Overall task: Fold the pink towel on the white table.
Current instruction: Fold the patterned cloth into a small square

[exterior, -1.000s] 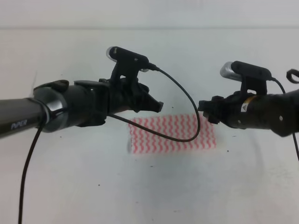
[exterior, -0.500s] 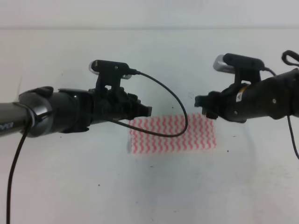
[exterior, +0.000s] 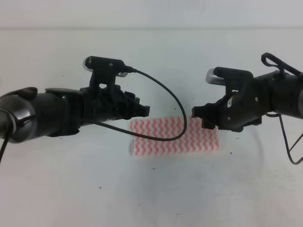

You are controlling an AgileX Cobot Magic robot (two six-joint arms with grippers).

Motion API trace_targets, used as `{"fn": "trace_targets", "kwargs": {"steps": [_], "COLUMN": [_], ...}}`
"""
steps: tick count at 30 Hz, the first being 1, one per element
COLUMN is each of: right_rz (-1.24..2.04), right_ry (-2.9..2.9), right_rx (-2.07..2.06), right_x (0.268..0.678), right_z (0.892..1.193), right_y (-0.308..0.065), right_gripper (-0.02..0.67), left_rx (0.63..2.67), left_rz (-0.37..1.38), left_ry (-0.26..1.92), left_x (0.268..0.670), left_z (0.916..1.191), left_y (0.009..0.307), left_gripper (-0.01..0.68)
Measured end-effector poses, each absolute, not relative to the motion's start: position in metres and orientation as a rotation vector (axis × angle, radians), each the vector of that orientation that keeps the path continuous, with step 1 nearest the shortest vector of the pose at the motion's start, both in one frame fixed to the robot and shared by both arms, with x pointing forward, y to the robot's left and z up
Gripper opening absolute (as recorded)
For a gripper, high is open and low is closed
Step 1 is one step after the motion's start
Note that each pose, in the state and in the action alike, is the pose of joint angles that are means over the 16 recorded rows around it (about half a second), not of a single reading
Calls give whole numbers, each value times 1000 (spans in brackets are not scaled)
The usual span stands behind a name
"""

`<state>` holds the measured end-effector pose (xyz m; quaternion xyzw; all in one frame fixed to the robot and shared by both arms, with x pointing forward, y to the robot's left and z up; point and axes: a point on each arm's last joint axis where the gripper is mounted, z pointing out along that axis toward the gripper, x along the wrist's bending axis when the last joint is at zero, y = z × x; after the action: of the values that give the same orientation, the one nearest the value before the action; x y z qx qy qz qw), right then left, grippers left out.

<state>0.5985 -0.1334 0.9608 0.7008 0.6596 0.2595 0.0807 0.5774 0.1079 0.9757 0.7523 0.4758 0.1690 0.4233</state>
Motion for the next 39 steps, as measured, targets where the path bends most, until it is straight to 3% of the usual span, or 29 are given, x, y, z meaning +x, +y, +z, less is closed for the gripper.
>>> {"fn": "trace_targets", "kwargs": {"steps": [13,28,39], "right_rz": [760,761,769], "right_ry": [1951,1946,1944], "right_rx": [2131,2148,2145], "right_x": [605,605,605], "right_z": [952,951,954], "right_y": [-138,-137,-137], "right_gripper": [320,258,236], "left_rx": [1898,1931,1921], "left_rz": [384,343,229], "left_ry": [1177,1223,1155], "left_x": [577,581,576], "left_z": [969,945,946], "left_y": [106,104,96], "left_gripper": [136,143,176]}}
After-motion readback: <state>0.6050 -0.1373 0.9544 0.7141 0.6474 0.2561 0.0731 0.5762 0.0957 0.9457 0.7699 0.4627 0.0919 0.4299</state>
